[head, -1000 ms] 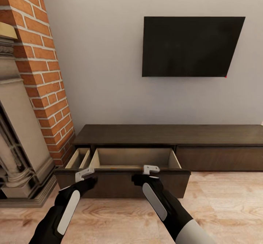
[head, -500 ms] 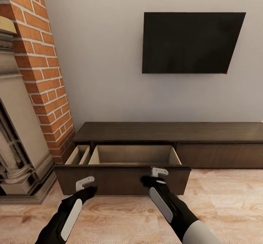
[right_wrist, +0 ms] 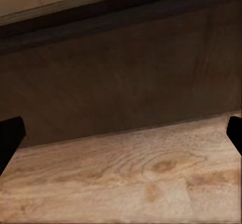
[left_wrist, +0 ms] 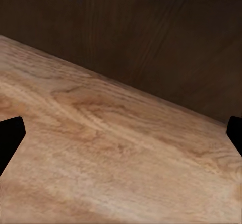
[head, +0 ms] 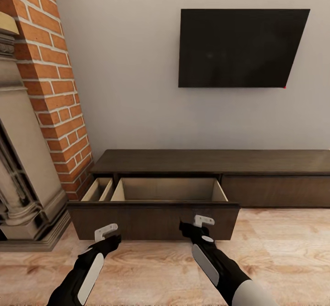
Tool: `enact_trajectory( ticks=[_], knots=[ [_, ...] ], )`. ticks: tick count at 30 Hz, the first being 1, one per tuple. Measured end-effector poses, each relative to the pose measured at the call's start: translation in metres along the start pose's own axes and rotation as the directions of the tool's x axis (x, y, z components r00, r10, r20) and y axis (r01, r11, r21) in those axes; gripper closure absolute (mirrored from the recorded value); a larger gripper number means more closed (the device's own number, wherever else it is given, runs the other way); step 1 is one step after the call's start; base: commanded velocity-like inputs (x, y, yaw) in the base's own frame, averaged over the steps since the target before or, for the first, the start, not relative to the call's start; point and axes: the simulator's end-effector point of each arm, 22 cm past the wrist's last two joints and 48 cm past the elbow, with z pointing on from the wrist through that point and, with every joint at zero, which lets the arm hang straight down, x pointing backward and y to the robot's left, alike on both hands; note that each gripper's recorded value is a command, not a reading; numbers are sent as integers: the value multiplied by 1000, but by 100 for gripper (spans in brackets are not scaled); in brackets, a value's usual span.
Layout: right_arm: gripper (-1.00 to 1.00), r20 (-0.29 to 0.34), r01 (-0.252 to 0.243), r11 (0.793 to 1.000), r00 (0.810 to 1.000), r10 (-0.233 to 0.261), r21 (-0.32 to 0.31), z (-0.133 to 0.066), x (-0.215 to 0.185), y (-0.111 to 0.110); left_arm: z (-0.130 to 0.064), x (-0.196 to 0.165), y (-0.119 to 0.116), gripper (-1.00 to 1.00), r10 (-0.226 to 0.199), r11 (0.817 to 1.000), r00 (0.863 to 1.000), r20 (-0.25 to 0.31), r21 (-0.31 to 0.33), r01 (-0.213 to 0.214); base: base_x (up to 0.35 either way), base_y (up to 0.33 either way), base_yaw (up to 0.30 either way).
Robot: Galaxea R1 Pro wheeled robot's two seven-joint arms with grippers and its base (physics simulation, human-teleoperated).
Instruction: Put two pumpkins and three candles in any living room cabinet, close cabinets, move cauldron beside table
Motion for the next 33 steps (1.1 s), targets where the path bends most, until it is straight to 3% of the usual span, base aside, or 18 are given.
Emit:
enact_trajectory(
  ticks=[5,10,13,15,24,33],
  knots=[
    [-100,-20,12,1000,1000,-12,5,7,14,-4,6,10,3,-100,3,1000,1000,-19,-7,-3,0,0,0],
    [-100,-11,105,994,994,-105,33,14,25,-15,12,20,6,-100,6,1000,999,-40,-14,-7,0,0,0],
    [-100,-7,125,991,992,-125,41,18,30,-20,16,26,8,-100,9,1000,999,-51,-17,-9,0,0,0],
    [-100,-9,127,991,992,-127,44,21,34,-22,18,30,6,-100,16,1000,998,-59,-15,-17,0,0,0],
    [-100,-26,123,989,992,-121,87,32,65,-47,25,52,-11,-100,123,992,990,-71,10,-123,0,0,0],
    [-100,-57,125,987,991,-120,100,40,89,-57,35,70,-11,-100,133,991,987,-86,7,-133,0,0,0]
  ],
)
